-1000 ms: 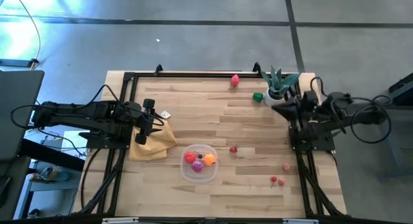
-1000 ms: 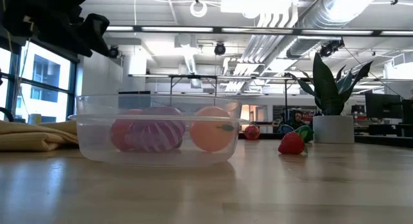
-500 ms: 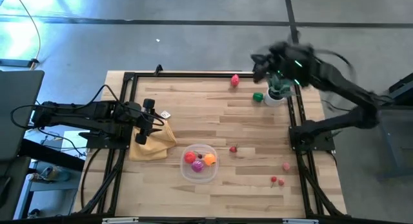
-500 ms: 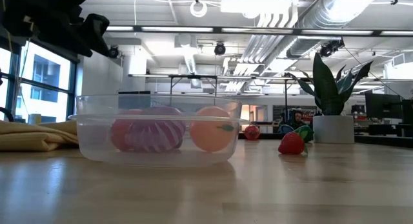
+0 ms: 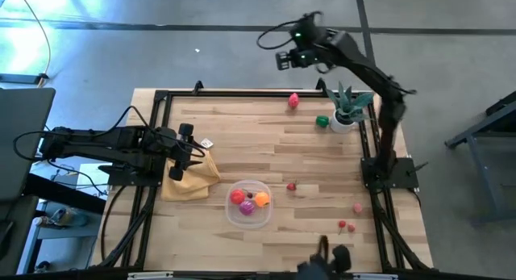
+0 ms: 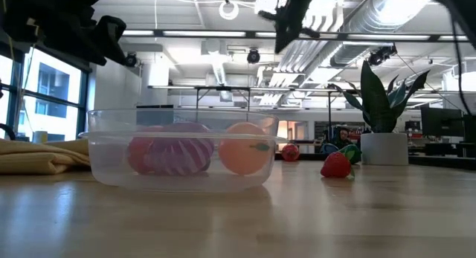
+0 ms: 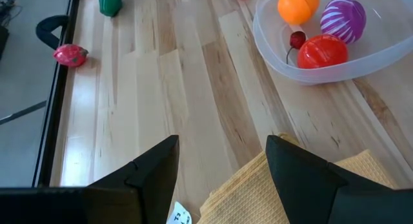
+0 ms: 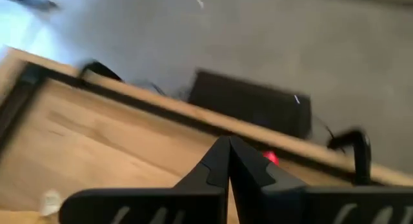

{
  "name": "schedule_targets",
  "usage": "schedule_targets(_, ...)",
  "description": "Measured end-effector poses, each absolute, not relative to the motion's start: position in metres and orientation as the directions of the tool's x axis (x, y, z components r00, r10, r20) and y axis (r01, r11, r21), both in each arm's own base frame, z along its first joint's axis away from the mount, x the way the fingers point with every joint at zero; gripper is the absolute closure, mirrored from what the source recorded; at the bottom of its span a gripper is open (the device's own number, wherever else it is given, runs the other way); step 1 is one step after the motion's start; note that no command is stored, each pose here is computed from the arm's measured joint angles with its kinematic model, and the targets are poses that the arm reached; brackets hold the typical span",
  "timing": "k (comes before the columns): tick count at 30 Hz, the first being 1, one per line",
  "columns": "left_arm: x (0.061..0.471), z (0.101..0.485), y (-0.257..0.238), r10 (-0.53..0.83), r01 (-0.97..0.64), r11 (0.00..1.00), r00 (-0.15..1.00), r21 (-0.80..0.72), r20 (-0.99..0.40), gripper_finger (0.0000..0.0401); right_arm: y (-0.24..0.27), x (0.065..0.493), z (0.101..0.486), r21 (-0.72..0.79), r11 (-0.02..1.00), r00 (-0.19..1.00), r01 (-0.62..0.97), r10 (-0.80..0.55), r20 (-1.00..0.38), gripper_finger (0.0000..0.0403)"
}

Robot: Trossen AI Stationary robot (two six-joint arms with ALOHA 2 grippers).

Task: Pick and placing Produce into tupperware
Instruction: Put the red dragon fruit into the transparent bin

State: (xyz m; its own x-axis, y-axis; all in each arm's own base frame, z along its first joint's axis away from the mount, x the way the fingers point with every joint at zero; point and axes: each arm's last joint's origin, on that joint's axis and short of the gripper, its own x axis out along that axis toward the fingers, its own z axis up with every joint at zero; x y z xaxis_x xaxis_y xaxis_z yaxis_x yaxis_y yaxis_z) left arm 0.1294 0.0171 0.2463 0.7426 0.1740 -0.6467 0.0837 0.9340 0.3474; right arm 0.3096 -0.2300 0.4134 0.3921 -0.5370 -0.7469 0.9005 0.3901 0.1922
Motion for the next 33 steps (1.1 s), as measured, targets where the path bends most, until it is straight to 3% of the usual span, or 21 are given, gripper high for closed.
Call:
schedule_targets(7,0.129,0.246,0.017,0.174,0.084,0.934,0.743,0.347,-0.647,0.018,-0.264,0.33,0.336,0.019,0.257,0.111,0.966,-0.347,-0.931,0.0402)
schedule_targets(15,0.129,0.246,0.017,0.174,0.084,0.934,0.743,0.347,-0.647,0.018,-0.291,0.34,0.249,-0.176,0.326,-0.14,0.929,-0.129,-0.982,0.0402)
schedule_targets(22,0.129,0.246,0.017,0.174,0.084,0.934,0.743,0.347,-0.647,0.018,-0.306,0.349,0.211,-0.202,0.361,-0.175,0.91,-0.107,-0.979,0.0384)
schedule_targets(33,0.129,0.246,0.017,0.174,0.084,0.934,0.742,0.347,-0.647,0.018,-0.308,0.351,0.208,-0.198,0.341,-0.165,0.919,-0.122,-0.979,0.0257)
